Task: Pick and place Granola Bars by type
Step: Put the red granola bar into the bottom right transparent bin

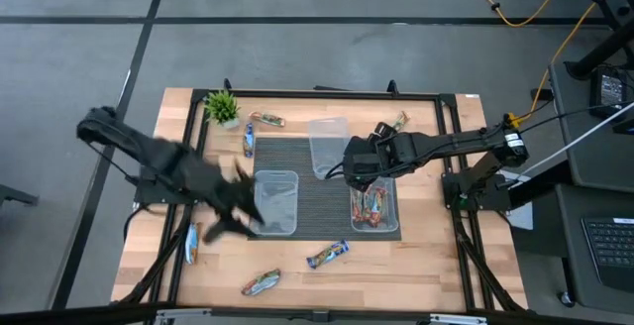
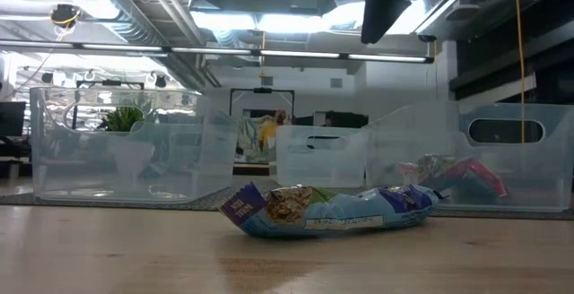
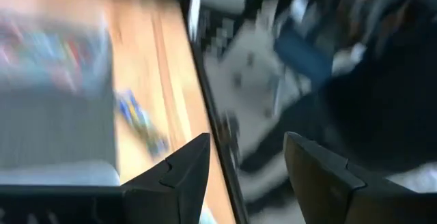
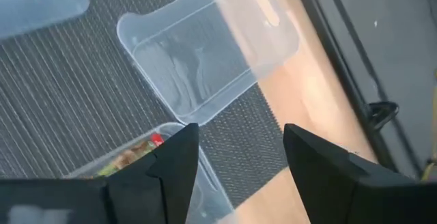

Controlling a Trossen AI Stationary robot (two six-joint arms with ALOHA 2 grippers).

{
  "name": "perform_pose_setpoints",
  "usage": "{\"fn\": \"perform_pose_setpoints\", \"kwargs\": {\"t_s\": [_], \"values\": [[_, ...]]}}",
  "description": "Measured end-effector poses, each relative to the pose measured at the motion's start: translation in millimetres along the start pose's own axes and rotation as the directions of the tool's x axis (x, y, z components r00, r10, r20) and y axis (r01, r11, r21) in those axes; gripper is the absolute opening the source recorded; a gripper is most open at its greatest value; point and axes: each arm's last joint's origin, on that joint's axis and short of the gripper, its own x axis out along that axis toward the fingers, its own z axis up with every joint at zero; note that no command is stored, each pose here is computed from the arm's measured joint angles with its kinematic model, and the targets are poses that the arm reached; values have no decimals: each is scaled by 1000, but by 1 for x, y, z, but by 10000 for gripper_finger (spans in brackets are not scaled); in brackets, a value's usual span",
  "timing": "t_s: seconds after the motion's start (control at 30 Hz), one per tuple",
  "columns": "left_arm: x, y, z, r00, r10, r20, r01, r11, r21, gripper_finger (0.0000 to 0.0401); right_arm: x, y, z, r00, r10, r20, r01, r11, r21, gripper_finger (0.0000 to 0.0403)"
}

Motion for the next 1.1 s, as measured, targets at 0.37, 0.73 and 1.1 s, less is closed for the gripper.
{"fn": "perform_pose_setpoints", "kwargs": {"t_s": [0.37,0.73,1.1], "values": [[114,-41,-82,942,114,-315,-205,940,-273,181,0,1,2,1000,9,15,-6,985,-175,216],[166,-32,-133,859,217,-464,-424,810,-405,252,0,4,7,996,76,47,-66,978,-200,216],[192,-4,-159,759,379,-529,-609,701,-371,254,0,4,7,996,83,44,-73,977,-200,216]]}}
